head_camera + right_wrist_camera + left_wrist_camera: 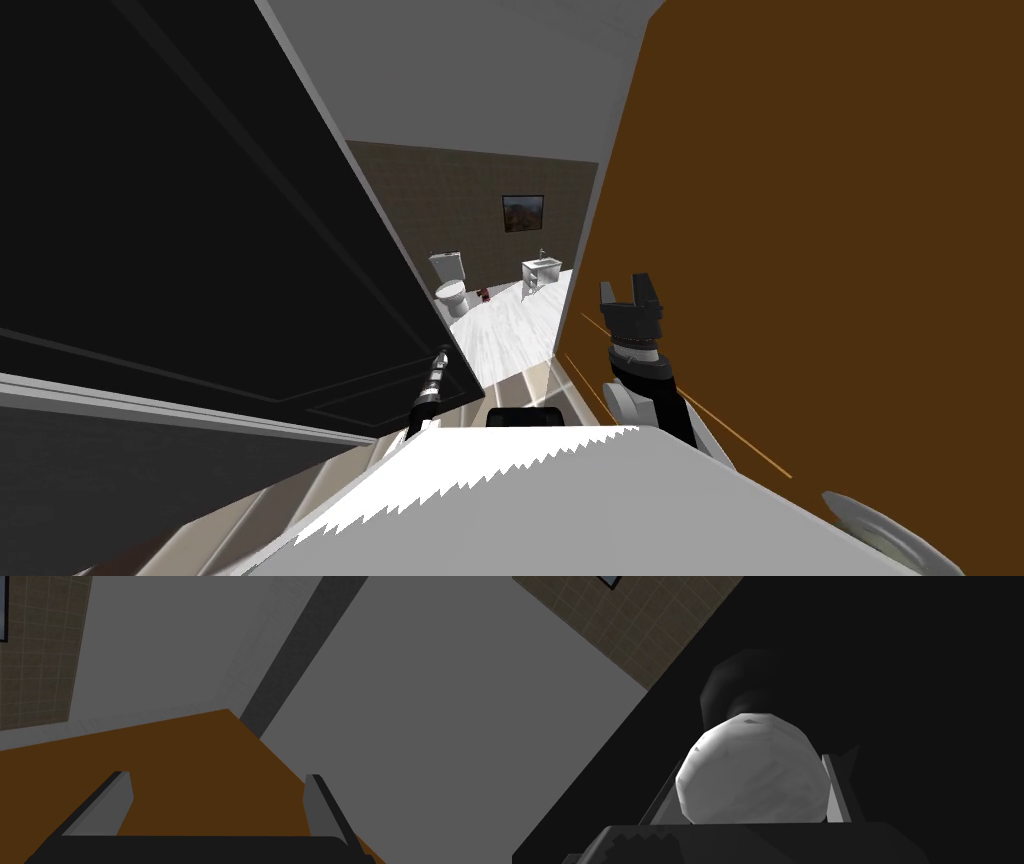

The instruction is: Pull the door open

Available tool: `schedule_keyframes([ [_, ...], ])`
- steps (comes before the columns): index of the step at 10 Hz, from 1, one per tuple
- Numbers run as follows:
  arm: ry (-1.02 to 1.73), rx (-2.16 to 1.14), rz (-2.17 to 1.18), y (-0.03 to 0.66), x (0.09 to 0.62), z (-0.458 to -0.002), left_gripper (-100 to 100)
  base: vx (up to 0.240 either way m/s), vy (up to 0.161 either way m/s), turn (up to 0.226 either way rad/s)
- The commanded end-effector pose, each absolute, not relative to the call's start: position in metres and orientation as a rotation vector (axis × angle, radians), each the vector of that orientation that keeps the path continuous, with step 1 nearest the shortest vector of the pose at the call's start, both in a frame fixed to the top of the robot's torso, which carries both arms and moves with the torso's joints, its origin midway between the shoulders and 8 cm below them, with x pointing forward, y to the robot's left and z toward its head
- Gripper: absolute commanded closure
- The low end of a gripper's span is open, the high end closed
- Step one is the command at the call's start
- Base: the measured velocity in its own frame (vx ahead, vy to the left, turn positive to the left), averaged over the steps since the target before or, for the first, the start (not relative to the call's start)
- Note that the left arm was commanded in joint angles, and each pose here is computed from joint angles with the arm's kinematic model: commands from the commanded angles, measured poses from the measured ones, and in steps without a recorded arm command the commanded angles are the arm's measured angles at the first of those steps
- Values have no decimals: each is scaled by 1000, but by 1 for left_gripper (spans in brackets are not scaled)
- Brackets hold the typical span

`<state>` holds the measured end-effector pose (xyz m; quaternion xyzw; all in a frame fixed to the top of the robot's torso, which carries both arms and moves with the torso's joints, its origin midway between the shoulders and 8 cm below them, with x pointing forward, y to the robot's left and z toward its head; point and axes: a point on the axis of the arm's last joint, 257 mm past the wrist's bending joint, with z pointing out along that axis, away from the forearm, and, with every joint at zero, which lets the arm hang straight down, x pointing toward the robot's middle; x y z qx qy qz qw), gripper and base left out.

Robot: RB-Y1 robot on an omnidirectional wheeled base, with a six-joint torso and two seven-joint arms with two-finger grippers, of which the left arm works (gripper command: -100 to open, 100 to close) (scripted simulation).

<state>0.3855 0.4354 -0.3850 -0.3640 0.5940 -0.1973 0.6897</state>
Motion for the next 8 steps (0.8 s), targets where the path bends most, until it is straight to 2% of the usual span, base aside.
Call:
schedule_keyframes([
  [1, 1302, -860, -495, 432, 388, -385, 100, -51, 19, -83],
  [8, 1211, -1000, -642, 434, 391, -384, 100, -39, 11, -39],
])
